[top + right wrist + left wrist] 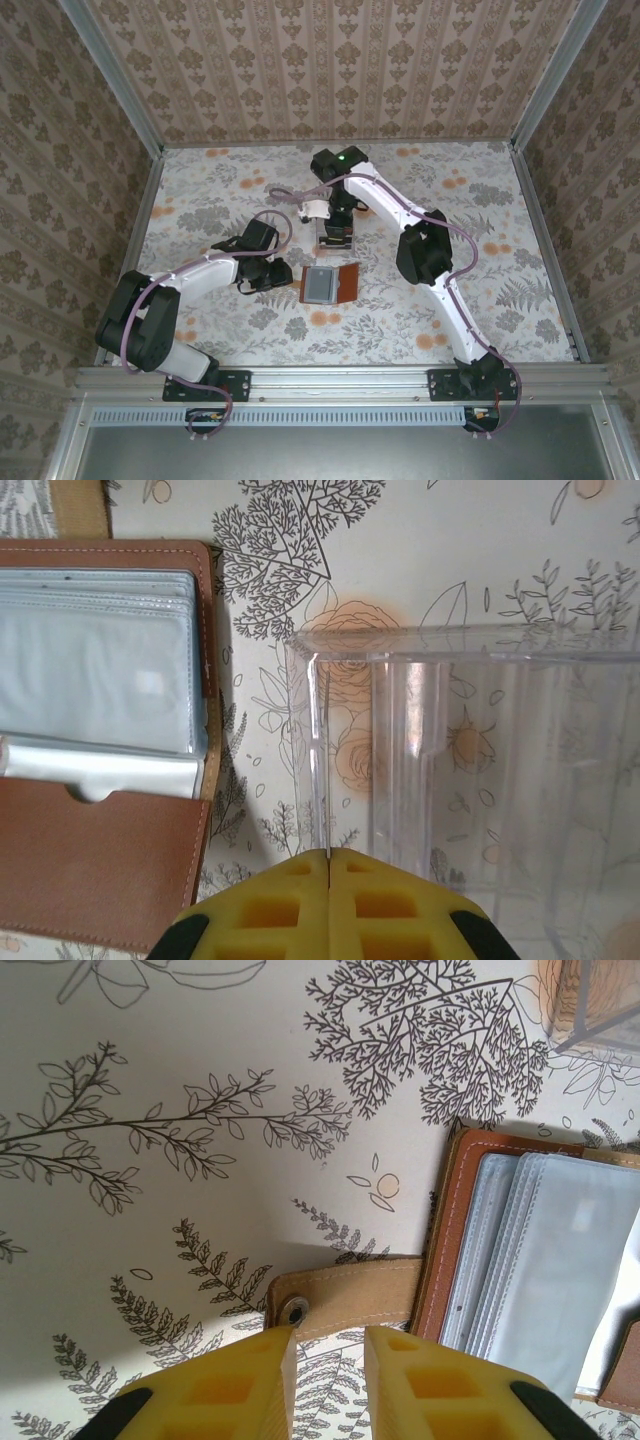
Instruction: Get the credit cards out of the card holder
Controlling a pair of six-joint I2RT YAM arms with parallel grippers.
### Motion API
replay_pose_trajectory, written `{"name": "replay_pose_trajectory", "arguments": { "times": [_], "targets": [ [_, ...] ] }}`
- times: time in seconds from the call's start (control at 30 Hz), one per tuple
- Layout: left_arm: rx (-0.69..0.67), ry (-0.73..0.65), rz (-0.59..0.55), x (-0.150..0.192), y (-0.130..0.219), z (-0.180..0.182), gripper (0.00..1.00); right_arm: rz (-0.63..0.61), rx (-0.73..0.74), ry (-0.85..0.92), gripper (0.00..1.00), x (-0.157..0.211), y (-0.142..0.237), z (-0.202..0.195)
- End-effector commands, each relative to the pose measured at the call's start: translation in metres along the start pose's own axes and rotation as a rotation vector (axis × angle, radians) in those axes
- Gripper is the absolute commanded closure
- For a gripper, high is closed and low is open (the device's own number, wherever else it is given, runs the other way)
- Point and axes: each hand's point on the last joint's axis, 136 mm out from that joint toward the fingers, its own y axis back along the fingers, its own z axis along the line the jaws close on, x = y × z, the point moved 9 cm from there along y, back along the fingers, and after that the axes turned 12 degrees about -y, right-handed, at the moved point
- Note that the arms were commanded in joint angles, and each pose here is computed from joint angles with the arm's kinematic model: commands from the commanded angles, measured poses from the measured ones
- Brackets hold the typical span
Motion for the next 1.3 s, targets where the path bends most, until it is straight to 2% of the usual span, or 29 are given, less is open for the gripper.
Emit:
{"name": "replay_pose_trajectory", "arguments": {
  "times": [0.0, 0.33, 0.43, 0.63, 0.8, 1.13, 1.27],
  "targets": [
    [-0.004, 0.002, -0.015, -0.005, 0.006, -0.005, 0.74, 0.020, -0.093, 0.006, 1.00, 0.006, -0.002, 0.005],
    [-0.009, 0.003, -0.001, -0.004, 0.002, -0.006, 0.74, 0.025, -0.129, -0.010, 0.97, 0.007, -0.017, -0.002],
    [-0.010, 0.004, -0.001, -0.004, 0.002, -0.006, 0.74, 0.013, -0.099, -0.008, 0.91, 0.006, -0.015, -0.006],
    [-0.011, 0.002, -0.007, -0.005, 0.004, -0.007, 0.74, -0.011, 0.009, -0.004, 0.88, 0.002, 0.001, -0.013],
    [-0.010, 0.002, -0.008, -0.005, 0.004, -0.008, 0.74, -0.030, 0.055, 0.002, 0.79, 0.000, 0.012, -0.013],
    [0.000, -0.010, -0.004, -0.009, 0.002, -0.012, 0.74, -0.032, 0.119, -0.004, 0.73, 0.001, 0.022, -0.015],
    [0.001, -0.016, -0.005, -0.011, 0.001, -0.015, 0.74, -0.045, 0.157, -0.004, 0.74, 0.000, 0.023, -0.019]
  ]
}}
